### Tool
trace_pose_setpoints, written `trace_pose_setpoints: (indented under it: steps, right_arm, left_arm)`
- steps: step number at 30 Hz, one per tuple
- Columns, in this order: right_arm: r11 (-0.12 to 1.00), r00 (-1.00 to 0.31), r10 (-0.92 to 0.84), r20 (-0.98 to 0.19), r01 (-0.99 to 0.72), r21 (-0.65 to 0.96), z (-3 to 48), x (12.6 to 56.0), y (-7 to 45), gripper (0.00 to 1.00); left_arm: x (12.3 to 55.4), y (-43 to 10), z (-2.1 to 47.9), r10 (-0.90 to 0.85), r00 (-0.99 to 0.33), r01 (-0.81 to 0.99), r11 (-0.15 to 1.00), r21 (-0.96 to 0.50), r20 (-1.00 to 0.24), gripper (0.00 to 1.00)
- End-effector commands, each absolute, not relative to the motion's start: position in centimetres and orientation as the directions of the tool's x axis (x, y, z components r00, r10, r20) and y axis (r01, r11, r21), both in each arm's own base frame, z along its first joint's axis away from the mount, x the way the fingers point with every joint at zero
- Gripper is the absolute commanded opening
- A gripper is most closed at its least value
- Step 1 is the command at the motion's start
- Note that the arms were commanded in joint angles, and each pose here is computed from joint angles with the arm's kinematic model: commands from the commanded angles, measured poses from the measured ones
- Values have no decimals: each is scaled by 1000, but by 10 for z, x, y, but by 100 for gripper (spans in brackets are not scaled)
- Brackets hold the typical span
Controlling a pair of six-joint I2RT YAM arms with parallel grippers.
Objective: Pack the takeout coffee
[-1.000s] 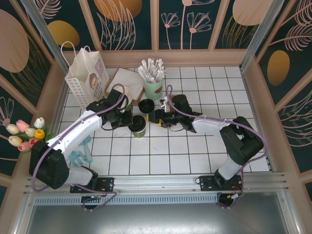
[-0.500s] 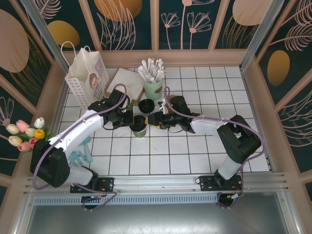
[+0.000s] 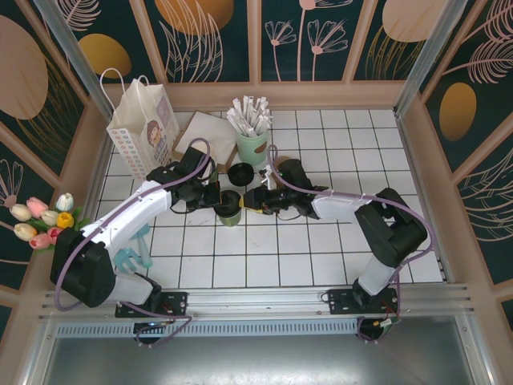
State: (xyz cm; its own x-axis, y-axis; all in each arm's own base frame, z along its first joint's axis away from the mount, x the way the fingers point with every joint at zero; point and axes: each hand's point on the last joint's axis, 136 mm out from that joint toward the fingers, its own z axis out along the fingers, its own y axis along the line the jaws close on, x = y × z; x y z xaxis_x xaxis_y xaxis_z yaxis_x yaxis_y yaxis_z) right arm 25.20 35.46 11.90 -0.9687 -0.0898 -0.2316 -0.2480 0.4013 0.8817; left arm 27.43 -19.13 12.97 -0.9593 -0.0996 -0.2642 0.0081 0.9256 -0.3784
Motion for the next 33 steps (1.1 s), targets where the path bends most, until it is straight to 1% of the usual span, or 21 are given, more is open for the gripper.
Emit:
trace_pose_setpoints:
  steps: [1, 10, 15, 19, 26, 29, 31, 33]
  right_arm:
    - [425, -963, -112, -245, -269, 865, 115, 253, 359, 43]
    - [496, -971, -118, -207, -238, 835, 99, 252, 354, 41]
    - [563, -980, -110, -164, -197, 803, 81, 250, 345, 41]
    - [619, -987, -101, -122, -158, 769, 65, 248, 337, 40]
    - [686, -993, -88, -84, -122, 717, 46, 245, 325, 40]
    - [726, -995, -79, -58, -97, 681, 32, 241, 316, 39]
    - [715, -995, -83, -57, -99, 693, 36, 241, 319, 39]
    - [651, -991, -90, -96, -131, 748, 61, 248, 330, 41]
  left_arm:
    - [261, -192, 110, -56, -979, 17, 937, -349, -198, 0]
    - [253, -186, 93, -48, -985, 8, 948, -319, -166, 0]
    - [248, -183, 82, -39, -989, 7, 953, -304, -146, 0]
    - [234, -175, 59, -37, -995, -9, 961, -276, -95, 0]
    - [221, -167, 44, -38, -997, -20, 967, -255, -68, 0]
    - [207, -159, 25, -31, -999, -28, 974, -225, -10, 0]
    - [200, -153, 16, -24, -999, -28, 982, -188, 23, 0]
    - [206, -153, 22, -15, -1000, -15, 983, -181, 1, 0]
